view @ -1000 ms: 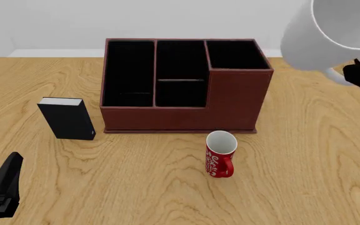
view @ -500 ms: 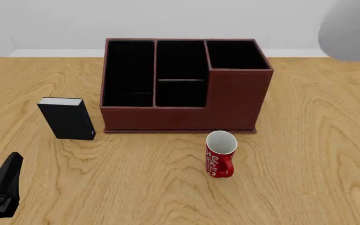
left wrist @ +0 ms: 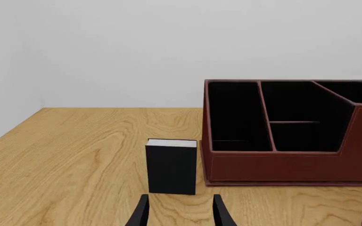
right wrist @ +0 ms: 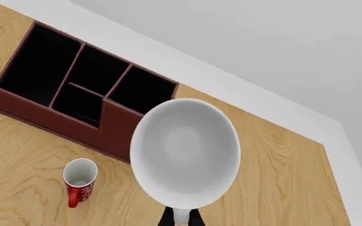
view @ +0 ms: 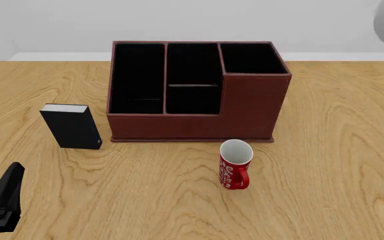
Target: Pick up the white mug and place it to the right of the caddy.
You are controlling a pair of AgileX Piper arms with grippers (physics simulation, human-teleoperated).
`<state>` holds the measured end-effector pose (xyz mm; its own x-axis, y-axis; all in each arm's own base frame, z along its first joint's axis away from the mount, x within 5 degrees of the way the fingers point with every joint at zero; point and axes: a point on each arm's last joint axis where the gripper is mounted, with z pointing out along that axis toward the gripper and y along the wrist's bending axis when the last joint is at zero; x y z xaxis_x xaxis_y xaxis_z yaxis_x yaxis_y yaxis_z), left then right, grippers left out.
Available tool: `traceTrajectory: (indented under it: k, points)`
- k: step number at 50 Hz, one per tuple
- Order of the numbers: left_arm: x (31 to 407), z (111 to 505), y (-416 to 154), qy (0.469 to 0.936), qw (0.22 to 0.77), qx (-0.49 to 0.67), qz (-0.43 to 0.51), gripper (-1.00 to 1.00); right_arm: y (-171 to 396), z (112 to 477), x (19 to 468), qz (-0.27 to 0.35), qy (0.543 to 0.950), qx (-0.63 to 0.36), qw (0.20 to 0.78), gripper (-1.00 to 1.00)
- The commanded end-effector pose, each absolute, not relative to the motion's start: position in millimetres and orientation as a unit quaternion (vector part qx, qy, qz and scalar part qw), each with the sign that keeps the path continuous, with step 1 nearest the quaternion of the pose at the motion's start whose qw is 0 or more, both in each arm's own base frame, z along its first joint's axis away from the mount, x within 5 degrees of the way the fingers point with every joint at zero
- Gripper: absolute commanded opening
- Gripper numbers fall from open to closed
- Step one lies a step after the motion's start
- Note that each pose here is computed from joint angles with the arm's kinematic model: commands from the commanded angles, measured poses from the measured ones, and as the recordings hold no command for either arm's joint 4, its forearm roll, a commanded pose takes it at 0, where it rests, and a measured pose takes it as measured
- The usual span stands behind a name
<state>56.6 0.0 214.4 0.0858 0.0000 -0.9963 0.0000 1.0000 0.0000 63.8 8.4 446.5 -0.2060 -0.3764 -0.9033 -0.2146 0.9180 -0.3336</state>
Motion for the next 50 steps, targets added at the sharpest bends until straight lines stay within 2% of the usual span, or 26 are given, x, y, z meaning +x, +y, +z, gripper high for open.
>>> traceTrajectory:
  k: [1,27,29,50]
  points:
    - [56.6,214.4,0.0,0.676,0.737,0.000,0.000,1.00,6.1,452.7,69.3,-0.071,0.772,-0.159,0.611,-1.00]
    - [56.6,214.4,0.0,0.676,0.737,0.000,0.000,1.00,5.7,447.8,129.9,-0.061,0.790,-0.116,0.598,-1.00]
    - [56.6,214.4,0.0,0.676,0.737,0.000,0.000,1.00,9.8,449.3,135.0,-0.038,0.792,-0.109,0.600,-1.00]
    - [56.6,214.4,0.0,0.676,0.737,0.000,0.000,1.00,-1.6,453.7,169.1,-0.059,0.802,-0.073,0.590,-1.00]
